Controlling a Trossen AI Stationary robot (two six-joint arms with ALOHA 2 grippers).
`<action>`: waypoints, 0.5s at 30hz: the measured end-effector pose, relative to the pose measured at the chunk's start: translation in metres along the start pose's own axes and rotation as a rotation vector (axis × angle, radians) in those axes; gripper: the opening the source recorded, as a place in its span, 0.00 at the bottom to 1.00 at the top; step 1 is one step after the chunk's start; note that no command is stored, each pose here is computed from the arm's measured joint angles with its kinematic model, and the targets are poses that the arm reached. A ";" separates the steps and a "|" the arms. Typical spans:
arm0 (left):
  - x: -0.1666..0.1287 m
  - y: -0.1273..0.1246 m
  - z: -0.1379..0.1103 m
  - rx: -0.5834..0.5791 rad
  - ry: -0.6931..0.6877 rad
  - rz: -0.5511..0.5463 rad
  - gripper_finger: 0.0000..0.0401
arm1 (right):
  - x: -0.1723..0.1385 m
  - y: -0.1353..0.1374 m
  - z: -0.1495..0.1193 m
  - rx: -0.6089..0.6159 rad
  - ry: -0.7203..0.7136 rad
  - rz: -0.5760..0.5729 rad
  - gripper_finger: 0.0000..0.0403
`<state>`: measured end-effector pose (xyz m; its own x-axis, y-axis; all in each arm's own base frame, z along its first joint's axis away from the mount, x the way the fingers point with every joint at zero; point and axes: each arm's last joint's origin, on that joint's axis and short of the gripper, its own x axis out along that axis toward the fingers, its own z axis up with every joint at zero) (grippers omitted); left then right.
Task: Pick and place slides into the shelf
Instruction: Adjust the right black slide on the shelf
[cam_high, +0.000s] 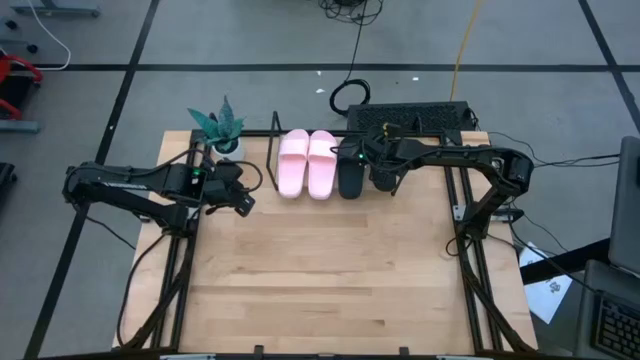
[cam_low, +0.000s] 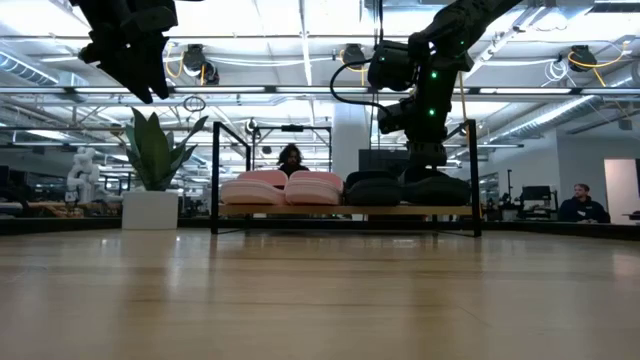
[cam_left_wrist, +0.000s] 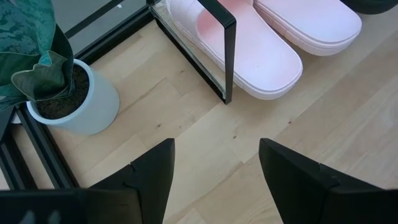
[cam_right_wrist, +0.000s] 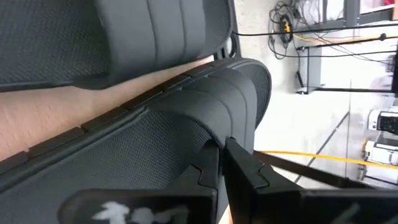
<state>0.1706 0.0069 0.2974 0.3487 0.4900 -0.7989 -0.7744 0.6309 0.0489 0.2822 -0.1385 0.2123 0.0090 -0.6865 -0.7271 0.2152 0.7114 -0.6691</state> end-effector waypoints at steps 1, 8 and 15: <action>0.000 0.000 0.000 -0.001 0.000 0.000 0.59 | 0.000 0.000 0.000 -0.001 -0.002 0.004 0.00; 0.000 0.000 0.000 -0.005 0.005 -0.005 0.59 | 0.010 0.010 0.004 -0.003 0.009 0.052 0.00; -0.001 -0.002 -0.002 0.005 0.004 -0.014 0.59 | 0.011 0.012 0.008 0.003 -0.011 0.052 0.01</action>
<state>0.1708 0.0042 0.2973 0.3576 0.4783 -0.8021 -0.7668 0.6406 0.0401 0.2923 -0.1385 0.1970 0.0307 -0.6499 -0.7594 0.2168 0.7460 -0.6297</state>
